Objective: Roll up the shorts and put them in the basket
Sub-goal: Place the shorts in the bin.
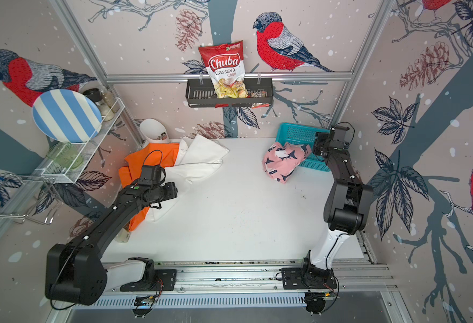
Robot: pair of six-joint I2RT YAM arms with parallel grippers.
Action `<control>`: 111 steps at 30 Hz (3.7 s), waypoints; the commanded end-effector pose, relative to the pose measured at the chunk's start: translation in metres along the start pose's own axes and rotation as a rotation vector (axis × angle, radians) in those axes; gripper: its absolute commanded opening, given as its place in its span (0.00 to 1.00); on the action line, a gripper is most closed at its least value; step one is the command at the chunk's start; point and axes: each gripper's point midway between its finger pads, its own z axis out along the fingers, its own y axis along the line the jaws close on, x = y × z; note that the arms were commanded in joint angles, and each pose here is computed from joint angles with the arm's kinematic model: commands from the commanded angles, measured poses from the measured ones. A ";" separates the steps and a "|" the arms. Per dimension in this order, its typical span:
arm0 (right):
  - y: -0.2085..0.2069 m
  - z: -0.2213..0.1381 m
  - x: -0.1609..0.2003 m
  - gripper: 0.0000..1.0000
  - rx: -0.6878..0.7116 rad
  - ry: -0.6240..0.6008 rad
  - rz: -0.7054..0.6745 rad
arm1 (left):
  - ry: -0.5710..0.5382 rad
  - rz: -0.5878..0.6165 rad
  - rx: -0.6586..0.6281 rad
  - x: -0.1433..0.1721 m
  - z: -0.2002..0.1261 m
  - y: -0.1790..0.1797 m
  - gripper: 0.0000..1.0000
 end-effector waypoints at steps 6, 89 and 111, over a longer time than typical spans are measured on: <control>-0.032 -0.012 0.042 0.82 0.233 0.134 -0.473 | -0.004 0.020 0.026 -0.003 0.003 -0.005 0.63; -0.039 0.156 0.012 0.02 0.189 -0.101 -0.131 | 0.075 0.027 -0.013 0.010 0.022 0.003 0.63; 0.008 0.159 0.028 1.00 -0.021 0.003 -0.291 | 0.113 0.030 -0.042 0.014 0.032 0.007 0.63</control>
